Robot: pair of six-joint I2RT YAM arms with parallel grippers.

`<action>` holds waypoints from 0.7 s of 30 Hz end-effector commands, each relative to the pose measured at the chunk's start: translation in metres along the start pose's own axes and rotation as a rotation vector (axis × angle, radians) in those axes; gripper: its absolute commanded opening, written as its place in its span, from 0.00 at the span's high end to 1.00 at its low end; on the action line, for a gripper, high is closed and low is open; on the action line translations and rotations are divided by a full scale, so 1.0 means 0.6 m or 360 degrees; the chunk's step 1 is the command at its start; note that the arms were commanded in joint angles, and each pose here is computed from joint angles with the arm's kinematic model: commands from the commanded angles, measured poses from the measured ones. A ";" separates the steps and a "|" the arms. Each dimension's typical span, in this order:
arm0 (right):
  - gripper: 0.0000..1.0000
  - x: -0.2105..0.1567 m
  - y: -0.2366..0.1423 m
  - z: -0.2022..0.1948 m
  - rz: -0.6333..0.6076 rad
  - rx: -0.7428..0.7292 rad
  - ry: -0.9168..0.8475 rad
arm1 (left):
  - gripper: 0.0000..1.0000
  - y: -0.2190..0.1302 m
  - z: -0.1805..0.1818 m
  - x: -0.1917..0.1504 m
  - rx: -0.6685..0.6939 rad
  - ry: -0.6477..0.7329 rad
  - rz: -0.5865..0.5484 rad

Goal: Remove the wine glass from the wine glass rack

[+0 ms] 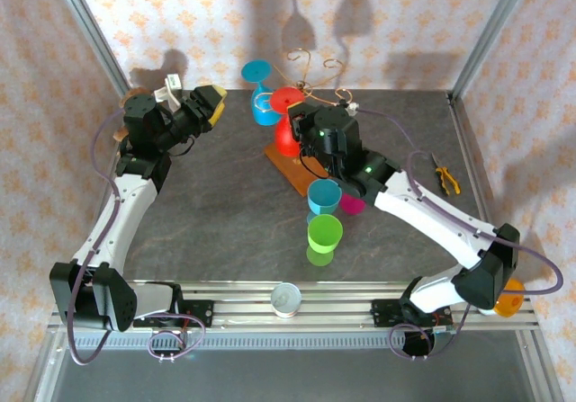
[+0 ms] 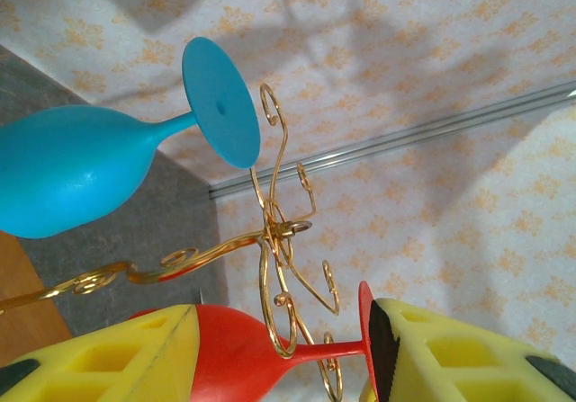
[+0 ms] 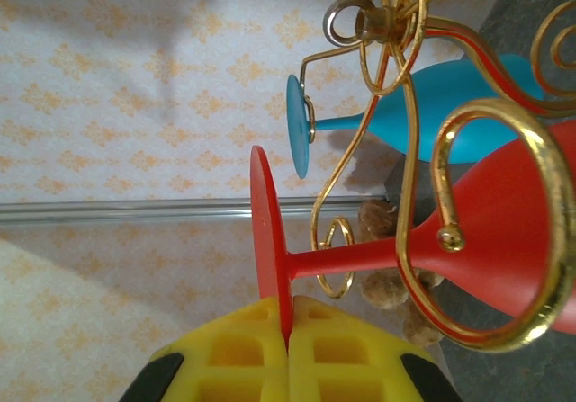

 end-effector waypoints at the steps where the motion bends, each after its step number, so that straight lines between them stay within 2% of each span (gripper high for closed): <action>1: 1.00 -0.001 -0.014 0.000 0.0043 -0.0013 -0.0066 | 0.48 -0.017 -0.009 0.002 -0.0001 0.0065 -0.0041; 21: 1.00 -0.032 -0.032 0.004 0.0370 -0.0086 -0.0360 | 0.49 -0.055 0.004 -0.022 0.0186 0.0151 -0.0077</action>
Point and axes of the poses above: each hand's point on the last joint's axis, 136 mm out from that joint toward the fingers, its own y axis out along the fingers, its own z axis along the line the jaws close on, x = y × z, the point moved 7 cm from there along -y, back along the fingers, and after that the axes turned 4 degrees about y, right-handed, at the moved point
